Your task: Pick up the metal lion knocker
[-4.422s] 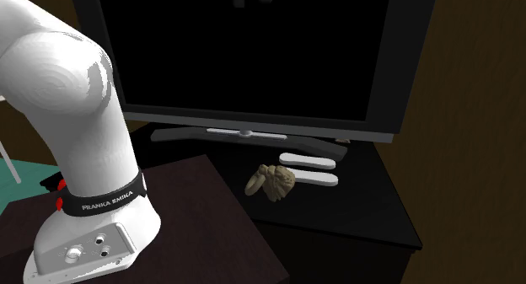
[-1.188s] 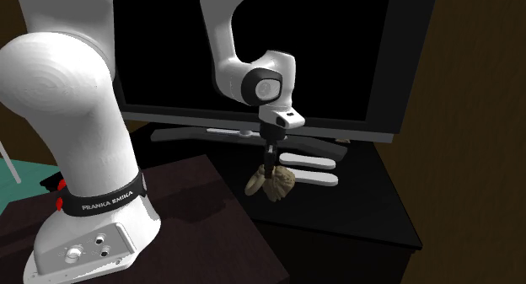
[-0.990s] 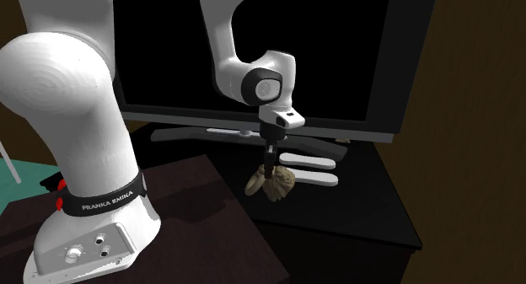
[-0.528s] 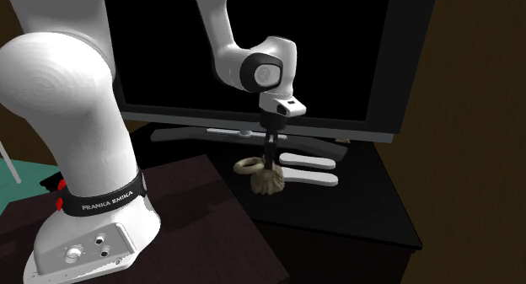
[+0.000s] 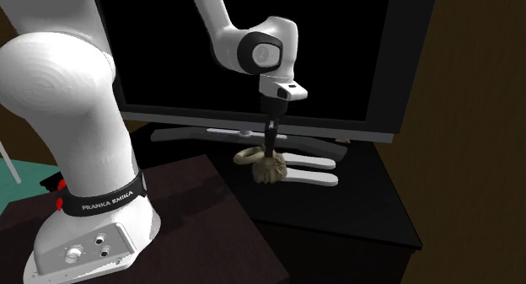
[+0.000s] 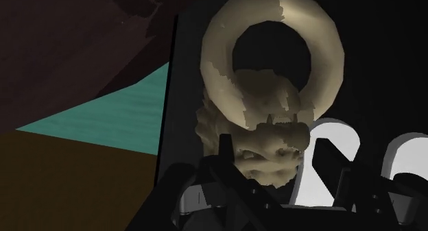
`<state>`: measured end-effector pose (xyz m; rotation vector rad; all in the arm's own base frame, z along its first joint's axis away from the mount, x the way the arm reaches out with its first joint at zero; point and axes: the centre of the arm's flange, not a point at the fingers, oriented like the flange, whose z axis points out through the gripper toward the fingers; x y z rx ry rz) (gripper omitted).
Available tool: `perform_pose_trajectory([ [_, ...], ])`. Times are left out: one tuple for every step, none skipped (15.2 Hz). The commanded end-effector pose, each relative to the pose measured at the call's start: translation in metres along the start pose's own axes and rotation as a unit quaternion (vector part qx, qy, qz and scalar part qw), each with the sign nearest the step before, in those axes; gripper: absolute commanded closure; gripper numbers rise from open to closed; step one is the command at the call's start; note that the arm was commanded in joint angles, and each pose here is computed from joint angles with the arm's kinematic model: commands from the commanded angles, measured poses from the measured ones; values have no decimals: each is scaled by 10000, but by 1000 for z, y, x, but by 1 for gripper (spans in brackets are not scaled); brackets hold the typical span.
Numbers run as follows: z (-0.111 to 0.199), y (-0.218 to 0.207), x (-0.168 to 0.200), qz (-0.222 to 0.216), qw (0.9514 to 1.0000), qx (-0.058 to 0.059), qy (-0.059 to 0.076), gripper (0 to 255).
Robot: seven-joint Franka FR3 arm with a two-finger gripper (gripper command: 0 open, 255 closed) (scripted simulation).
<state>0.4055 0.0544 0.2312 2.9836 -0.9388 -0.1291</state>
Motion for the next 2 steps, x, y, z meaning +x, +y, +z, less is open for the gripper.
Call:
perform_pose_trajectory([
  [-6, 0, -2, 0, 10000, 1, -1, 255],
  [-6, 0, -2, 0, 10000, 1, 0, 255],
])
